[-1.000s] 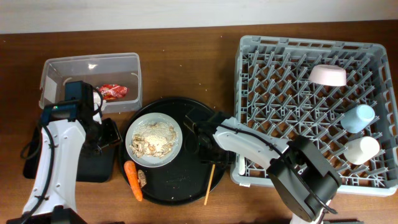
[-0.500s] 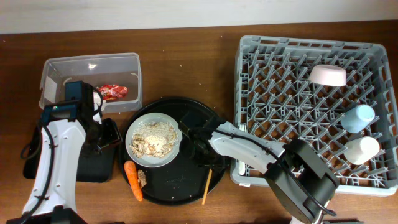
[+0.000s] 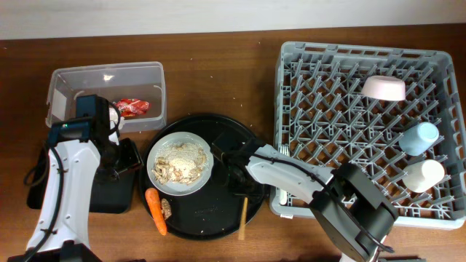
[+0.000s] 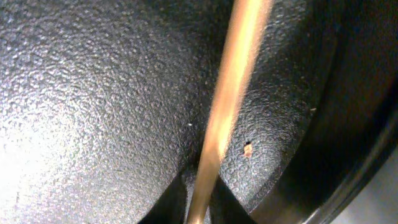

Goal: Sort waste into correct bins and load items into the dishwasher rack
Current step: 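Insert the fork and chopstick upright into the rack's left side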

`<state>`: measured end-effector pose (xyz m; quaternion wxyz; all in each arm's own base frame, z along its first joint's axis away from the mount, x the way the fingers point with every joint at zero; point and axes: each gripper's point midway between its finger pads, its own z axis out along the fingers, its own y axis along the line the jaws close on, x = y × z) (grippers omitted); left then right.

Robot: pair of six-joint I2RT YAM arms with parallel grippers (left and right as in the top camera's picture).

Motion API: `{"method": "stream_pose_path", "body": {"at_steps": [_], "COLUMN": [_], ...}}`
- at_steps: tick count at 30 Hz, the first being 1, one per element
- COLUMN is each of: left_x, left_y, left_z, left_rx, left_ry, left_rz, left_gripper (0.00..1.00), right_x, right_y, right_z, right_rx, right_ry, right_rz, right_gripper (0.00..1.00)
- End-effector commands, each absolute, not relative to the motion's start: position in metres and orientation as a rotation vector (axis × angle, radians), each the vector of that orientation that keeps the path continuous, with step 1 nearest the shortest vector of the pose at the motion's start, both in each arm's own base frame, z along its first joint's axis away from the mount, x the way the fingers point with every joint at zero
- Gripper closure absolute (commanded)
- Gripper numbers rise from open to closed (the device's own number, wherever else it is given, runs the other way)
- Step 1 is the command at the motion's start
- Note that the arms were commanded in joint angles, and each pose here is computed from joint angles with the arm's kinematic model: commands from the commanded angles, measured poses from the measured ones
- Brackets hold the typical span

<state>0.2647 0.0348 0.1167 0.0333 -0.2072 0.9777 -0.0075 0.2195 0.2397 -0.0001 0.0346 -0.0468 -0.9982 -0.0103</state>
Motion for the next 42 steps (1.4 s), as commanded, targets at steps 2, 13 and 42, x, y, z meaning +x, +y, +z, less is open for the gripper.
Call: {"method": "stream_pose_path", "body": {"at_steps": [2,13,42], "left_x": [0.264,0.263,0.263], "left_y": [0.037,0.037,0.037], "left_z": [0.120,0.120,0.120], "left_rx": [-0.644,-0.645,-0.645], "left_ry": [2.994,2.997,2.998], "left_rz": [-0.014,-0.013,-0.014], "left_gripper": [0.37,0.37,0.37], "right_x": [0.213,0.272,0.326], "right_y": [0.239,0.232,0.113], "right_z": [-0.006,0.105,0.083], "right_rx": [-0.142,-0.116,-0.202], "right_ry": [-3.051,-3.280,-3.314], "right_rz": [-0.024,-0.128,0.067], "right_gripper": [0.96,0.96,0.67]}}
